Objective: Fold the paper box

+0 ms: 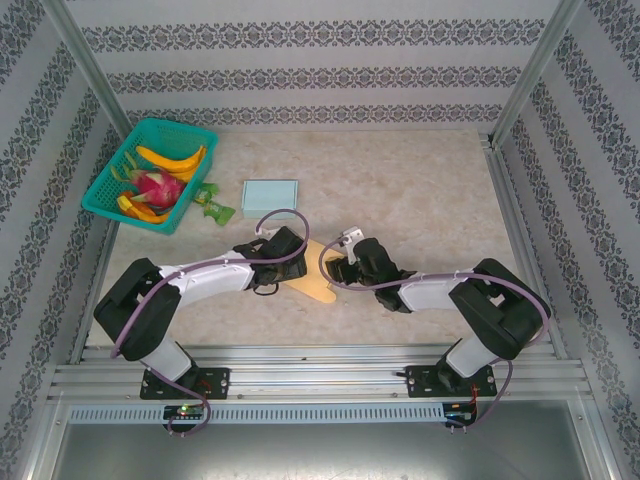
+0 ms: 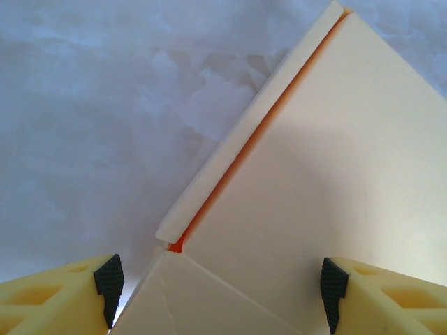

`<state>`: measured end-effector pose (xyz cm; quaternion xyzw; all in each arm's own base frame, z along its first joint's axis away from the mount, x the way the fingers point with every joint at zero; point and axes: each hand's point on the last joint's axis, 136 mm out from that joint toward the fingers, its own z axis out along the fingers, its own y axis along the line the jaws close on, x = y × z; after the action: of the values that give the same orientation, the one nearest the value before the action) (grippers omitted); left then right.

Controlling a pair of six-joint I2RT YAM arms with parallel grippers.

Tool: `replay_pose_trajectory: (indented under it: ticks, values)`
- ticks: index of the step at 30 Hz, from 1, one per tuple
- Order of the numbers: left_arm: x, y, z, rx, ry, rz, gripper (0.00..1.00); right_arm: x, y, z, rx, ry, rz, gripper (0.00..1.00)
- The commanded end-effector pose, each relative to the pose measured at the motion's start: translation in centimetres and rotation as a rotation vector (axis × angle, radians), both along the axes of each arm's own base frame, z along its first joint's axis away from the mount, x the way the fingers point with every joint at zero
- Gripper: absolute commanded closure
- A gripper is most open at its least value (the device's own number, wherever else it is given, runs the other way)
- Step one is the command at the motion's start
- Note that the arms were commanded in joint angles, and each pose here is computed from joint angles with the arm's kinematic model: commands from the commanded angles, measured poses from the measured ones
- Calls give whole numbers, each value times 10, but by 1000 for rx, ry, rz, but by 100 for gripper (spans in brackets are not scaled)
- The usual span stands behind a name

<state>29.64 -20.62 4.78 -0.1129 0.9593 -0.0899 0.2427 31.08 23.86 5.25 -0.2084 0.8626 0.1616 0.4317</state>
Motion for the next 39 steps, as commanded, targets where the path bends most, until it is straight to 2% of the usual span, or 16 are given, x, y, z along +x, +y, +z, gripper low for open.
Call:
replay_pose_trajectory:
  ticks: [1,10,22,27,39]
  values:
    - [-11,18,-18,68,41,-3,25,-7,-10,-25,-72,76,27,36]
    - [-10,23,-22,48,37,-9,25,14,-10,-27,-111,55,59,36]
    - [-7,26,1,-60,-14,6,13,18,-4,-35,-128,55,125,36]
    - [-1,18,6,-115,-26,36,13,16,-4,-35,-124,53,126,36]
    - [28,11,20,-78,-81,59,10,14,-3,-35,-116,53,137,36]
